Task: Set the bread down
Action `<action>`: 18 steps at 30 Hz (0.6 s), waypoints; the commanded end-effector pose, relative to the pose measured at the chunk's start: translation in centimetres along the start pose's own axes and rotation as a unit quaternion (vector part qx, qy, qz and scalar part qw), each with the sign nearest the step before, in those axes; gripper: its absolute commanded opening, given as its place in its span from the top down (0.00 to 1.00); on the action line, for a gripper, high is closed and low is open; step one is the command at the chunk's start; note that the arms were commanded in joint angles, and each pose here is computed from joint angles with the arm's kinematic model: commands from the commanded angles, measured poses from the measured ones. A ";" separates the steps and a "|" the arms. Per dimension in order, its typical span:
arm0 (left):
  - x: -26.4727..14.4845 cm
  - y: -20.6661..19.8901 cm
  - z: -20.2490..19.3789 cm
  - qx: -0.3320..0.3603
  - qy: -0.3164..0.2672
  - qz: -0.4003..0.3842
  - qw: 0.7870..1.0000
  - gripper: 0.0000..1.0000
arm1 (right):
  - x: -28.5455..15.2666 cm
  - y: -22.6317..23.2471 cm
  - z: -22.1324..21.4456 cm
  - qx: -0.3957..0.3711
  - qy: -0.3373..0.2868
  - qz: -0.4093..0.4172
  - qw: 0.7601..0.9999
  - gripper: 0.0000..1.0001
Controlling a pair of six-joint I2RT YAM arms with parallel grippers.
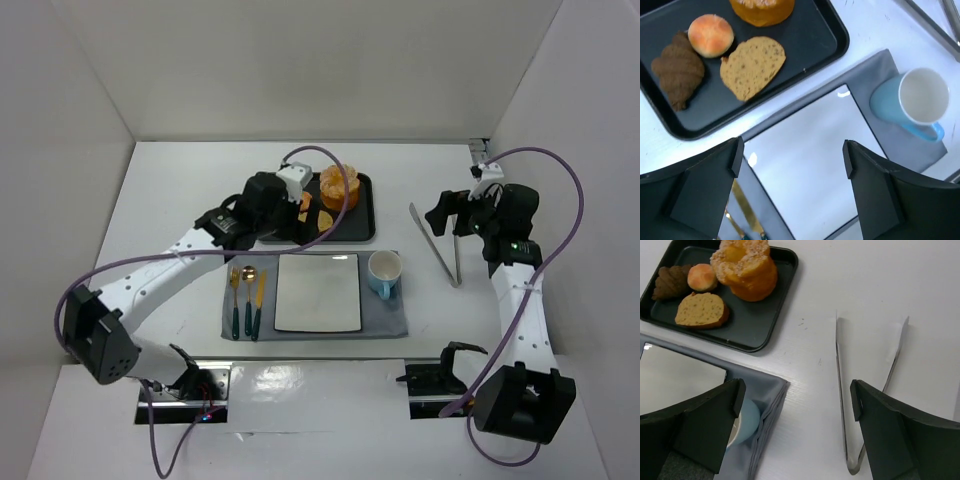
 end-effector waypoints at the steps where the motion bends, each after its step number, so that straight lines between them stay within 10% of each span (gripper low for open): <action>1: -3.4 -0.3 0.9 0.002 -0.052 -0.028 0.998 0.01 | 0.3 -1.1 1.6 0.003 -0.022 -0.052 0.998 0.00; 9: -8.3 -0.2 -1.0 0.002 -0.112 -0.050 0.992 0.01 | 1.4 -2.6 -1.8 -0.052 0.030 -0.090 0.994 0.05; 11: -9.9 -0.6 -1.0 0.010 -0.134 -0.058 0.989 0.01 | 1.8 -3.0 -2.7 -0.050 0.050 -0.099 0.993 0.42; 12: -10.3 -0.5 -1.2 0.010 -0.140 -0.054 0.989 0.01 | 2.2 -3.2 -3.3 -0.043 0.067 -0.102 0.992 0.99; 13: -10.8 -0.6 -0.9 0.009 -0.154 -0.059 0.986 0.01 | 2.3 -3.3 -3.2 -0.041 0.070 -0.101 0.992 1.00; 15: -11.5 -0.6 -1.2 0.003 -0.167 -0.065 0.984 0.01 | 2.7 -3.3 -3.9 -0.039 0.089 -0.088 0.991 0.88; 16: -11.8 -0.7 -1.0 0.002 -0.174 -0.072 0.982 0.01 | 2.9 -3.1 -4.2 -0.040 0.093 -0.069 0.992 0.19; 18: -11.6 -0.9 -1.3 0.004 -0.172 -0.076 0.982 0.01 | 3.3 -3.3 -4.5 -0.045 0.104 -0.059 0.992 0.02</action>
Point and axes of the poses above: each gripper's point midway between its finger pads, its own x axis out along the fingers, its own y axis along the line the jaws close on, z = x × y, the point moved 9 cm from there along -x, back along the fingers, and after that the axes turned 8 degrees about -x, right-handed, at the moved point
